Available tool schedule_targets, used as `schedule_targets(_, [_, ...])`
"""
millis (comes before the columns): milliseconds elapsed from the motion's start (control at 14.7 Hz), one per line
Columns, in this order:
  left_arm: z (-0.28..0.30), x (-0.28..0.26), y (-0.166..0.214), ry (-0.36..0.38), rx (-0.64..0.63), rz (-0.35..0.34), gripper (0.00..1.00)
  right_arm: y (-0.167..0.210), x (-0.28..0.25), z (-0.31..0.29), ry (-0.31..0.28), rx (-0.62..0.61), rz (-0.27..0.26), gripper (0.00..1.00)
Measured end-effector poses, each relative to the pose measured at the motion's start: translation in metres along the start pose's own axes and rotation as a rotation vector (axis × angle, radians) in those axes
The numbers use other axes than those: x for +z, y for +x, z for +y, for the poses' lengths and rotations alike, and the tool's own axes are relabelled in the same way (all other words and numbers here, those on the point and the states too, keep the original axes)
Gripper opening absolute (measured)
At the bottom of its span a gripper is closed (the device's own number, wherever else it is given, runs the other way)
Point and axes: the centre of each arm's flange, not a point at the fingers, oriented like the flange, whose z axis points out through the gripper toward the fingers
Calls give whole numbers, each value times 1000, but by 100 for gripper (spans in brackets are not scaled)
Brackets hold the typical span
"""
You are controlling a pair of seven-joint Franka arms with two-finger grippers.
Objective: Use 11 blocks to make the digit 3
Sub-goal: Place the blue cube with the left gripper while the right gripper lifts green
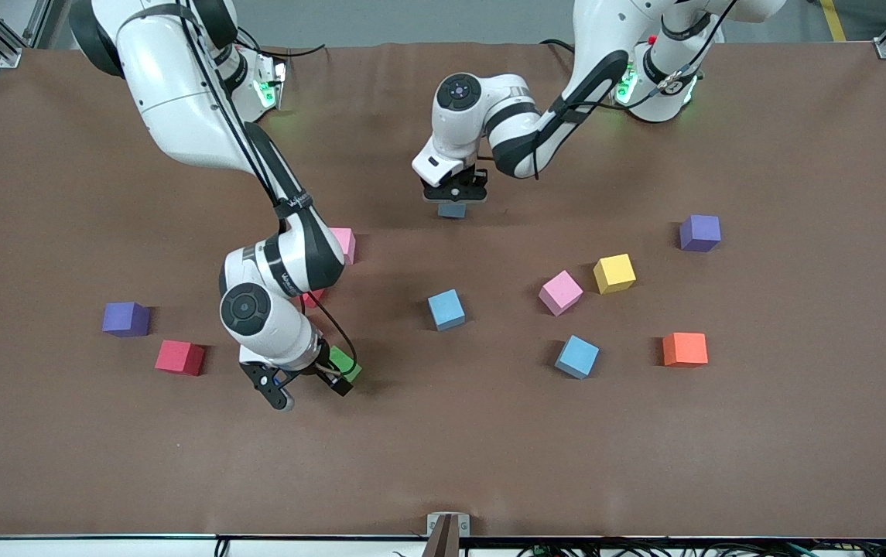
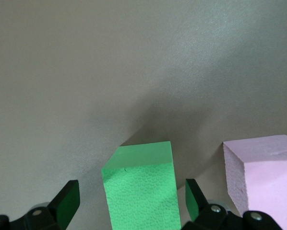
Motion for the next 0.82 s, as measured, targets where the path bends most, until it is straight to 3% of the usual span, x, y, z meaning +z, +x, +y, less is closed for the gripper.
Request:
schedule_targets(681, [12,20,-2,15,-59,28,54,0,23,4,-25,2,-9,82])
schedule_targets(749, [12,20,-1,15,-55,32,59,0,25,5,-27,1,-9,81])
schedule_targets(817, [12,20,1,16,-54,36,67,0,26,5,-29,1,-10,74])
